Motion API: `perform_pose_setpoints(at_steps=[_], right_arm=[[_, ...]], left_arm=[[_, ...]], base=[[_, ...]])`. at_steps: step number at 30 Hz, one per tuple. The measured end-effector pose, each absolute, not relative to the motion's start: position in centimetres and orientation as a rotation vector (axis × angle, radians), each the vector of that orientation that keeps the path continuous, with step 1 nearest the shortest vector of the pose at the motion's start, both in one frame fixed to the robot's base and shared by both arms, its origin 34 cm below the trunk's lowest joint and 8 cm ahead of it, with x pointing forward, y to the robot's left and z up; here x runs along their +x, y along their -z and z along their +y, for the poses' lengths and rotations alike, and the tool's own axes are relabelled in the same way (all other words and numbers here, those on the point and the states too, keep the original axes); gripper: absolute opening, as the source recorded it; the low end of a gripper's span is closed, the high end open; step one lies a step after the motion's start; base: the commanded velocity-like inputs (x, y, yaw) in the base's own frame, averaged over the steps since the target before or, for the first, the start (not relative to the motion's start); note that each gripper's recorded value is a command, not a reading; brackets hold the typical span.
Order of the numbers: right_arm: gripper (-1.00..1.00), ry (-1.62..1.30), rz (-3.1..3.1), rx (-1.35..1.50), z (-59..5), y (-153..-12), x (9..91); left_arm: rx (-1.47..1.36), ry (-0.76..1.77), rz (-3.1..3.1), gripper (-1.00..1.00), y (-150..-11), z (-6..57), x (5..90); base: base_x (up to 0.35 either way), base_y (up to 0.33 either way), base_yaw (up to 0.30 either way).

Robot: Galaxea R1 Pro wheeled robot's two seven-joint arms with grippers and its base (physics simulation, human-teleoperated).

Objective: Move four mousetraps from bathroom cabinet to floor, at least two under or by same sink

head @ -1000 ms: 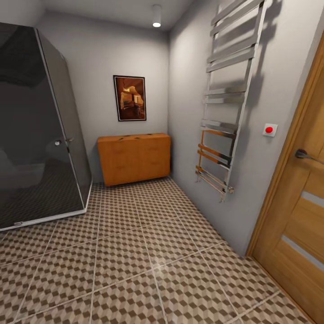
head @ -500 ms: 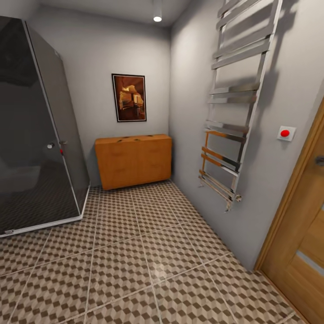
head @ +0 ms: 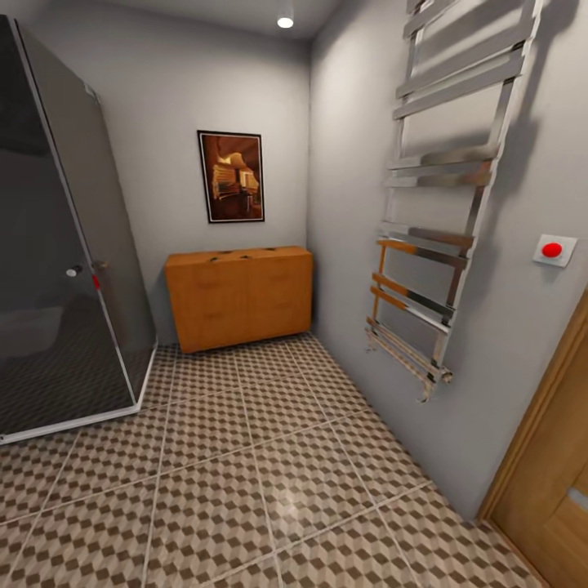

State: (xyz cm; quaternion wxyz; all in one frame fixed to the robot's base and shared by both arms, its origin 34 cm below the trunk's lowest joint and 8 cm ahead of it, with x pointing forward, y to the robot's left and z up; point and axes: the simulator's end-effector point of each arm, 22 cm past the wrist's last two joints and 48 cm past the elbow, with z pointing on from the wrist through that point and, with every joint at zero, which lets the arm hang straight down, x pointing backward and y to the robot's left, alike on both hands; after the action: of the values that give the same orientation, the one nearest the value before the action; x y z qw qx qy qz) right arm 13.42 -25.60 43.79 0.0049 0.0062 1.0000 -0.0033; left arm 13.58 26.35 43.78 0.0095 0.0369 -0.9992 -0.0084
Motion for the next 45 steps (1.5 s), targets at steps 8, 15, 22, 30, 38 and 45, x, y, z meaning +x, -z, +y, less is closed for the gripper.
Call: perform_pose_setpoints(at_steps=[8,15,22,30,38,45], right_arm=[[1.0,0.01,3.133,0.021,-25.61,-43.79,13.4],[1.0,0.008,3.132,0.022,-25.49,-43.79,13.4],[1.0,0.007,3.132,0.017,-25.46,-43.79,13.42],[1.0,0.007,3.132,0.012,-25.48,-43.79,13.42],[1.0,0.007,3.132,0.009,-25.47,-43.79,13.42],[1.0,0.007,3.132,0.009,-25.47,-43.79,13.42]], left_arm=[[0.115,0.028,-3.12,1.0,-43.78,26.41,13.58],[0.115,0.026,-3.121,1.0,-43.78,26.35,13.59],[0.115,0.027,-3.121,1.0,-43.78,26.36,13.59],[0.115,0.026,-3.121,1.0,-43.78,26.35,13.6],[0.115,0.026,-3.121,1.0,-43.78,26.35,13.63],[0.115,0.026,-3.121,1.0,-43.78,26.35,13.62]], base=[[0.332,0.0,0.0],[0.332,0.0,0.011],[0.332,0.0,0.224],[0.332,0.0,0.114],[0.332,0.0,0.009],[0.332,0.0,0.001]])
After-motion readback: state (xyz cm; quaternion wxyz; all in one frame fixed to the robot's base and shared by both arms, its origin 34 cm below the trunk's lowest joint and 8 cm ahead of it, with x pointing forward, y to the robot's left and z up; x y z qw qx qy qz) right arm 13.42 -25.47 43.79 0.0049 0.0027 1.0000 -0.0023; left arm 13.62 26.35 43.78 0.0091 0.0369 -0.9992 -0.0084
